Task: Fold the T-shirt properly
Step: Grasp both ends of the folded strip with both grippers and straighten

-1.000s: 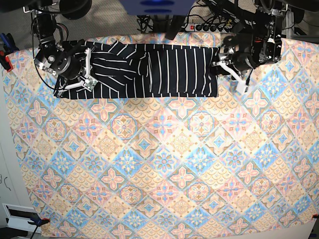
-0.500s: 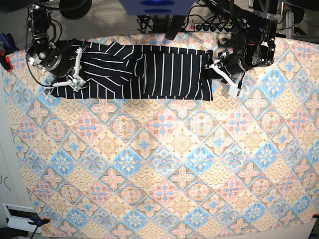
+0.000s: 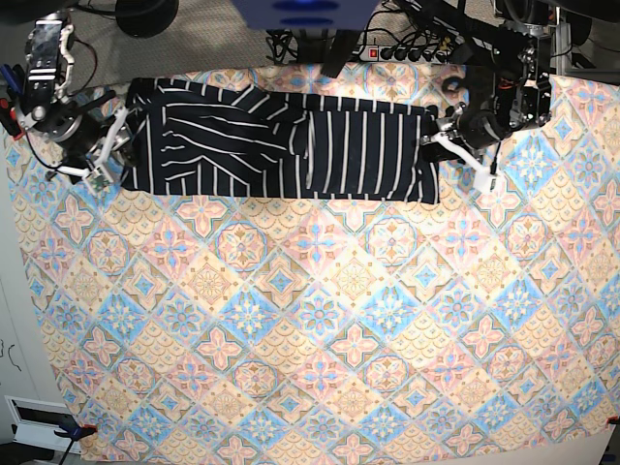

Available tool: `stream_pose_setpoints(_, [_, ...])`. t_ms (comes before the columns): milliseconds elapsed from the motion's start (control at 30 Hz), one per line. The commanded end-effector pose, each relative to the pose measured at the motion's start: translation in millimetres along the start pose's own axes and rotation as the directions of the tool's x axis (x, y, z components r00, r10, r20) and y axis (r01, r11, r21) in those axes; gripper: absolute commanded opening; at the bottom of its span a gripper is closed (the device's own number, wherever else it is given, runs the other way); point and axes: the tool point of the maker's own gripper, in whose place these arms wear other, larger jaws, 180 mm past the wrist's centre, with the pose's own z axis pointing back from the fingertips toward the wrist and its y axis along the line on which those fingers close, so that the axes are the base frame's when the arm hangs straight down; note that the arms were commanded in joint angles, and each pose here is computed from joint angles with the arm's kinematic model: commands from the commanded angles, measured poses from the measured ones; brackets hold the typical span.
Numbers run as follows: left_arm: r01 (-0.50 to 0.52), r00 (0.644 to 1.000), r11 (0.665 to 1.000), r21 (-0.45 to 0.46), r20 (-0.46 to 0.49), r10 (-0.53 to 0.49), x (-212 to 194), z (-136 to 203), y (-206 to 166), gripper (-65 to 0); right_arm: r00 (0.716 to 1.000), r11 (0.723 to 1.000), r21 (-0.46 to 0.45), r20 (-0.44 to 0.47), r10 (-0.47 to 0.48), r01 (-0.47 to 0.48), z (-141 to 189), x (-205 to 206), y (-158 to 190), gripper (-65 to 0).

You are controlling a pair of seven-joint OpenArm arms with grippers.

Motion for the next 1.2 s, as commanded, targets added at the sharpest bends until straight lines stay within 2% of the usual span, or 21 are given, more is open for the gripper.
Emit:
stream_pose_setpoints(0, [0.01,1.0,1.0,0.007,0.02,-0.01,6.8,4.4,2.5,-64.2,0.999,1.0,-0.01,0.035,-0.002,0.002,4.4,8.9,-10.9,-37.8])
stream_pose_setpoints(167, [0.016,1.0,1.0,0.02,0.009,-0.016,3.5,7.6,7.9,-64.2,0.995,0.994,0.05,0.012,-0.097,0.096,7.8,3.2,-8.8,-37.7])
stream_pose_setpoints(333, [0.015,1.0,1.0,0.019,0.01,-0.015,2.7,7.9,7.7,-64.2,0.978,0.972,0.119,0.029,-0.205,0.2,7.6,6.3,0.9,-37.6])
stream_pose_setpoints(600, [0.018,1.0,1.0,0.022,0.009,-0.018,3.1,8.4,8.8,-64.2,0.941,0.927,0.165,-0.037,-0.336,0.337,0.4,-20.8,8.8,-37.6])
stream_pose_setpoints(967, [0.015,1.0,1.0,0.019,0.01,-0.015,3.0,8.2,8.0,-64.2,0.911,0.898,0.156,-0.078,-0.405,0.412,-12.9,-38.1,4.8,-37.5])
stream_pose_setpoints(1167, [0.015,1.0,1.0,0.019,0.01,-0.015,3.0,8.2,8.0,-64.2,0.899,0.883,0.169,-0.078,-0.432,0.439,-17.5,-39.0,14.5,-37.5])
